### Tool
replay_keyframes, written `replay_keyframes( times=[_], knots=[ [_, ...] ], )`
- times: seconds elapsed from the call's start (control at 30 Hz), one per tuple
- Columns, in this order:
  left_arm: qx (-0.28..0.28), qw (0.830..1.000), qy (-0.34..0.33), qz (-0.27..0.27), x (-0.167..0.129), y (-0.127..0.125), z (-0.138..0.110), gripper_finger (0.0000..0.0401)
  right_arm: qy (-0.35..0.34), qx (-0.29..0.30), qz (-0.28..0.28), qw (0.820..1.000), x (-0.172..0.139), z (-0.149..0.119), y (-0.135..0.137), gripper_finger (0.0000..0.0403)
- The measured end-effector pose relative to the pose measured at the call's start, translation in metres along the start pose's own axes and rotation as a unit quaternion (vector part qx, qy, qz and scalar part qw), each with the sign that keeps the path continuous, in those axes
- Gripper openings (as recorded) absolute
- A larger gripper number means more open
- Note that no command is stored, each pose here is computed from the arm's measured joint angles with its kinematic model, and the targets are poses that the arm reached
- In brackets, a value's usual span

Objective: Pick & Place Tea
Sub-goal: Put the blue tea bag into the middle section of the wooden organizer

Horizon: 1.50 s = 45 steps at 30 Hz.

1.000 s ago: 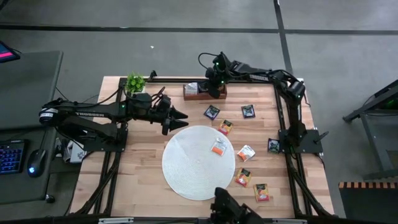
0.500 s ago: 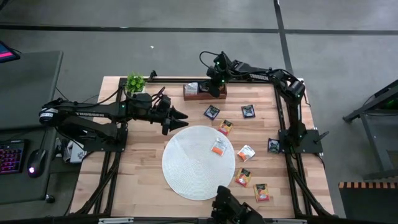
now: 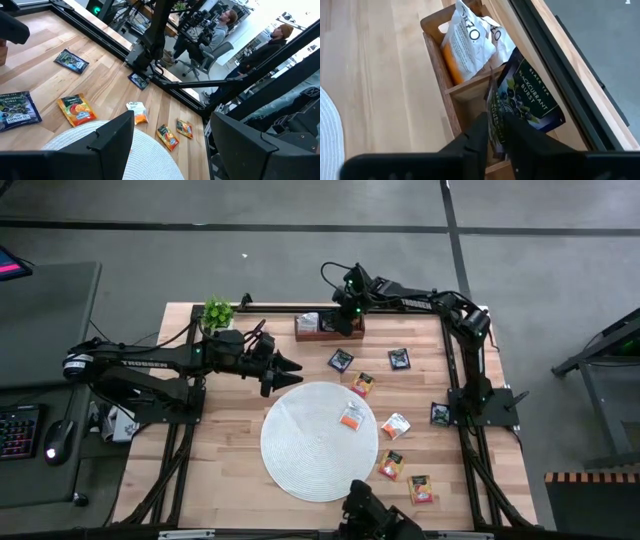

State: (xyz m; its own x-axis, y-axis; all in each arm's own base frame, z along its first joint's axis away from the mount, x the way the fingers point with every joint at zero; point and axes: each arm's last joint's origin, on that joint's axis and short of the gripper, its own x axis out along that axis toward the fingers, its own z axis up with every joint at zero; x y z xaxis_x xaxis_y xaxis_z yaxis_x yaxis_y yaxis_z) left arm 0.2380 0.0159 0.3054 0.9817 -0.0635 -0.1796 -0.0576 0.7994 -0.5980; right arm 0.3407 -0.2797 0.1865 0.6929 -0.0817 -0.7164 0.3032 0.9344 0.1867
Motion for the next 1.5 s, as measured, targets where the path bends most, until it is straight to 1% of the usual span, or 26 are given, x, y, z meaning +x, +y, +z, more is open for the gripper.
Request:
replay_keyframes(
  times=[0.17, 0.3, 0.5, 0.67, 0.77, 0.87, 0.97, 1.03, 1.1, 1.17, 1.2, 1.3, 1.43, 1.5],
  knots=[
    [-0.003, 1.000, 0.000, 0.000, 0.000, 0.000, 0.000, 0.0259, -0.002, 0.000, -0.001, 1.000, -0.002, 0.001, 0.001, 0.0107],
    [-0.004, 1.000, 0.000, 0.000, 0.000, 0.000, 0.000, 0.0259, -0.012, -0.005, -0.004, 1.000, -0.013, 0.010, 0.004, 0.0124],
    [-0.004, 1.000, 0.000, 0.000, 0.000, 0.000, 0.000, 0.0259, -0.046, -0.019, -0.012, 0.999, -0.042, 0.026, 0.013, 0.0126],
    [-0.004, 1.000, -0.005, 0.007, 0.000, 0.000, 0.000, 0.0259, -0.060, -0.017, -0.016, 0.998, -0.068, 0.034, 0.022, 0.0126],
    [-0.004, 1.000, -0.017, 0.023, 0.000, 0.001, 0.001, 0.0259, -0.049, 0.002, -0.013, 0.999, -0.075, 0.034, 0.028, 0.0126],
    [-0.004, 0.999, -0.028, 0.042, 0.001, 0.003, 0.001, 0.0259, -0.023, 0.018, -0.008, 1.000, -0.076, 0.030, 0.035, 0.0125],
    [-0.004, 0.998, -0.029, 0.062, 0.005, 0.006, -0.001, 0.0259, 0.017, 0.028, -0.004, 0.999, -0.073, 0.023, 0.043, 0.0111],
    [0.000, 0.997, -0.031, 0.064, 0.005, 0.006, 0.000, 0.0259, 0.042, 0.027, -0.007, 0.999, -0.070, 0.019, 0.051, 0.0091],
    [0.005, 0.997, -0.031, 0.065, 0.008, 0.007, -0.001, 0.0259, 0.064, 0.024, -0.004, 0.998, -0.066, 0.015, 0.058, 0.0061],
    [0.004, 0.996, -0.023, 0.085, 0.015, 0.012, -0.005, 0.0259, 0.088, 0.023, -0.002, 0.996, -0.064, 0.011, 0.066, 0.0023],
    [0.003, 0.995, -0.015, 0.100, 0.018, 0.016, -0.009, 0.0259, 0.097, 0.020, -0.006, 0.995, -0.063, 0.010, 0.070, 0.0012],
    [-0.006, 0.993, -0.020, 0.120, 0.026, 0.021, -0.011, 0.0259, 0.119, 0.018, -0.022, 0.992, -0.059, 0.008, 0.084, 0.0007],
    [-0.025, 0.988, -0.003, 0.154, 0.037, 0.039, -0.016, 0.0259, 0.144, 0.016, -0.031, 0.989, -0.054, 0.004, 0.102, 0.0002],
    [-0.036, 0.986, -0.008, 0.164, 0.040, 0.047, -0.014, 0.0259, 0.151, 0.007, -0.037, 0.988, -0.053, 0.003, 0.110, 0.0001]
  ],
)
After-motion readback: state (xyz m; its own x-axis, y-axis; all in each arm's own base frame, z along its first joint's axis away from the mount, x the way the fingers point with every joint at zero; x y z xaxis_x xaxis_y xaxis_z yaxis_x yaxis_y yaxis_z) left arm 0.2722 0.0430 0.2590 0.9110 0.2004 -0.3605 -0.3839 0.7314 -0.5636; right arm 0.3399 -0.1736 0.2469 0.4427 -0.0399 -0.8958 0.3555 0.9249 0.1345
